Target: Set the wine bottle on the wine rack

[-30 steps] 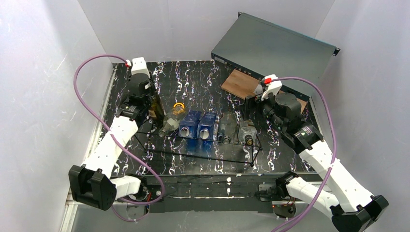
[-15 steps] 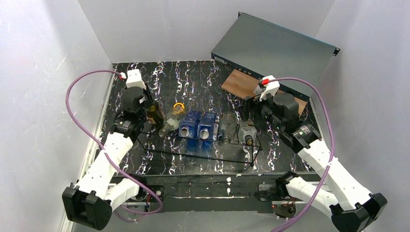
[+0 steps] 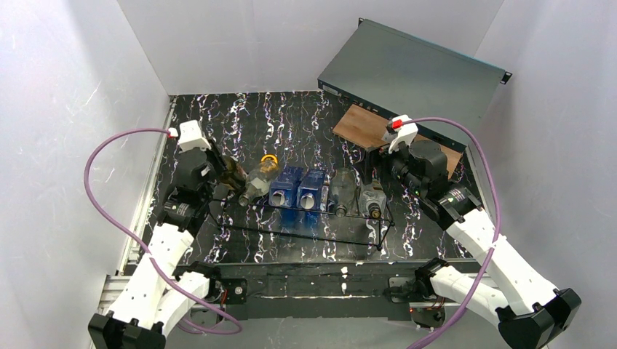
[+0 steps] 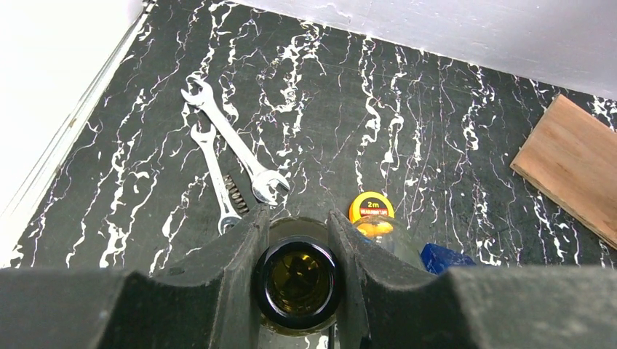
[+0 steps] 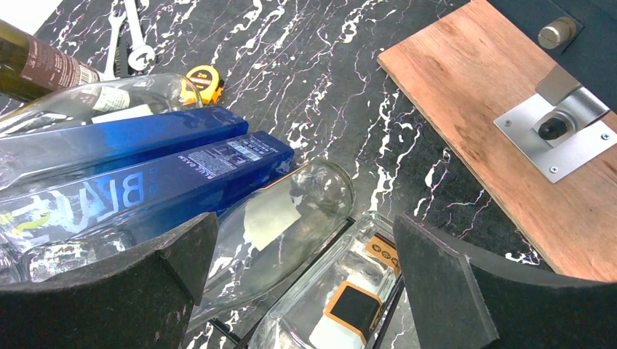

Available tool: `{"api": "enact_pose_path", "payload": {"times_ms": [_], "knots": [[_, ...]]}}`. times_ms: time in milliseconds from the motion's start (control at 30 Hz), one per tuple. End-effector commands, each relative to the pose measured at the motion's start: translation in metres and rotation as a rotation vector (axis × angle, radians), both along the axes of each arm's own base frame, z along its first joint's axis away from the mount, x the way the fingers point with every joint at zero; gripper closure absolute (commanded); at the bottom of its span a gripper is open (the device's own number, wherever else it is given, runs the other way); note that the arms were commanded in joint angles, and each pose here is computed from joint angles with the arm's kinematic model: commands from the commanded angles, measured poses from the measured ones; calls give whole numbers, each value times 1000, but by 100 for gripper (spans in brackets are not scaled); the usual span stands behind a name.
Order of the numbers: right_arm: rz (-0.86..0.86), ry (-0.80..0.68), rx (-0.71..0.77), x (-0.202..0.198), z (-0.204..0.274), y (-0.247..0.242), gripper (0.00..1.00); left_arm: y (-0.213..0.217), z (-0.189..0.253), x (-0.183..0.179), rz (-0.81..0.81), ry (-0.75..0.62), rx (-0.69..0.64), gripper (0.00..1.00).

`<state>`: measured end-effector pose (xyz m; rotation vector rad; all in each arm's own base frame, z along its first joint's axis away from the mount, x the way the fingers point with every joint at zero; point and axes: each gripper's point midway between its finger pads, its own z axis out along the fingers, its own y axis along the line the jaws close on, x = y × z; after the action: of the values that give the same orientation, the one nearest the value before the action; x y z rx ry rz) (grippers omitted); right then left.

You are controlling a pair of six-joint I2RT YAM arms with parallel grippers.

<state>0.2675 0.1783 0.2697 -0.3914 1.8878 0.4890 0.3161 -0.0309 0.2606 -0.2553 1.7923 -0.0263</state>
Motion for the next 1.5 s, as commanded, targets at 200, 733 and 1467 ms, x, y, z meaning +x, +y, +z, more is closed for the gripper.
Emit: {"api": "enact_pose_path", "payload": {"times_ms": [200, 733, 1467], "knots": [[23, -26, 38, 4, 6, 8, 0, 0, -44, -42, -49, 126, -17, 100], [39, 10, 57, 7, -7, 17, 0, -3, -78, -64, -82, 101, 103, 100], [35, 11, 46, 7, -10, 15, 0, 8, -86, -92, 54, 297, -3, 98]]}}
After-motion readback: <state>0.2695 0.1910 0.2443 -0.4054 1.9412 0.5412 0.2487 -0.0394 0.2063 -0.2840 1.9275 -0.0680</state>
